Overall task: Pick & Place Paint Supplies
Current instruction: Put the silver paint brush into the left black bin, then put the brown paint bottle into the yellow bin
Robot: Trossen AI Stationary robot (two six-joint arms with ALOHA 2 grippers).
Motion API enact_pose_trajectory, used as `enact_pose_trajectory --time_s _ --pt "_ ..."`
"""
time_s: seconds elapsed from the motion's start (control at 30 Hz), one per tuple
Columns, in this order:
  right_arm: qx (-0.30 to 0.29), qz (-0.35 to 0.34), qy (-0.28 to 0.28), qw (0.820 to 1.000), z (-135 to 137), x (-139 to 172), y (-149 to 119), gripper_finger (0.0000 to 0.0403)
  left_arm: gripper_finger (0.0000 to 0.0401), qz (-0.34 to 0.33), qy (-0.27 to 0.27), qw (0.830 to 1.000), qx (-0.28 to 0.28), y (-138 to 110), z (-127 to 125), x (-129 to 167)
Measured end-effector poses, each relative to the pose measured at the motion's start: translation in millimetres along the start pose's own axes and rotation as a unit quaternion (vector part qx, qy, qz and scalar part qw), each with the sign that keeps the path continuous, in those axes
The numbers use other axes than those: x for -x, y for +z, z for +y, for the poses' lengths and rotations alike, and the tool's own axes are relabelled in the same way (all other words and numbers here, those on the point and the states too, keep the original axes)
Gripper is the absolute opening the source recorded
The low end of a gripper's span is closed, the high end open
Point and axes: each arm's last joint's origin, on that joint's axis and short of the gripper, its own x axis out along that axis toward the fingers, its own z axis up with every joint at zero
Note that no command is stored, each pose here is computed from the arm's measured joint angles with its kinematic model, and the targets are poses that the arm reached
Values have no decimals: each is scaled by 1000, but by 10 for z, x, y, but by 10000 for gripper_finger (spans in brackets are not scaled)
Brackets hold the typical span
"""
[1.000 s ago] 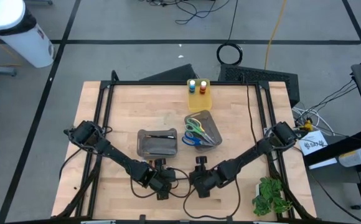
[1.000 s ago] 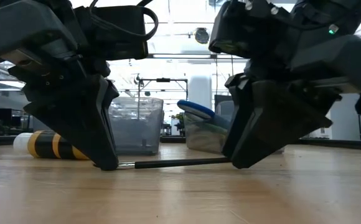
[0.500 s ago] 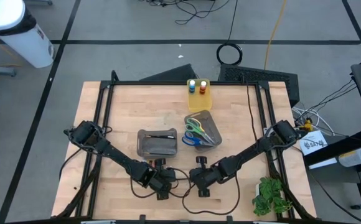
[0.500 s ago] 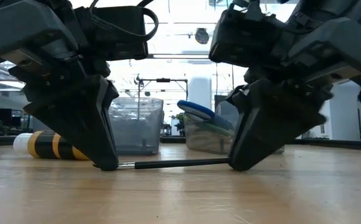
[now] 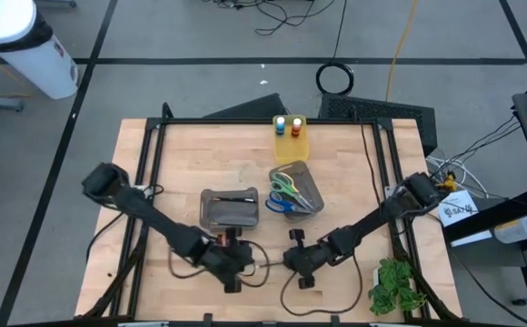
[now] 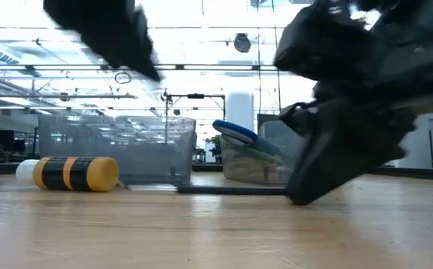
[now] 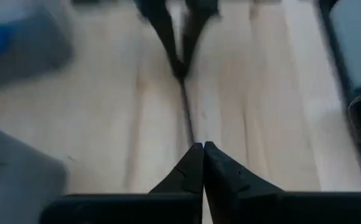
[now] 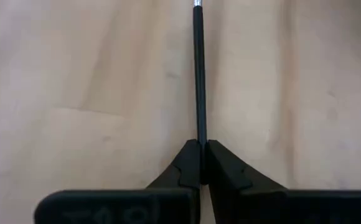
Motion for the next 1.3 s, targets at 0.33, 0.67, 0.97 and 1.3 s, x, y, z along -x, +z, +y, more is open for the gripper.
enact_pose_trajectory --time_s 0.33,0.67,0.97,1.3 --pt "4 -153 17 988 79 214 409 3 13 -129 -3 990 -49 195 -126 824" --pt "-22 -216 -30 976 -589 308 1061 3 31 -188 22 981 -30 276 -70 1156" --pt "-70 -192 -78 976 -1282 124 1027 25 31 -171 35 984 -28 260 -36 1092" --pt "-82 -229 -62 968 -1178 113 1078 209 30 -148 39 988 -16 196 -35 1086"
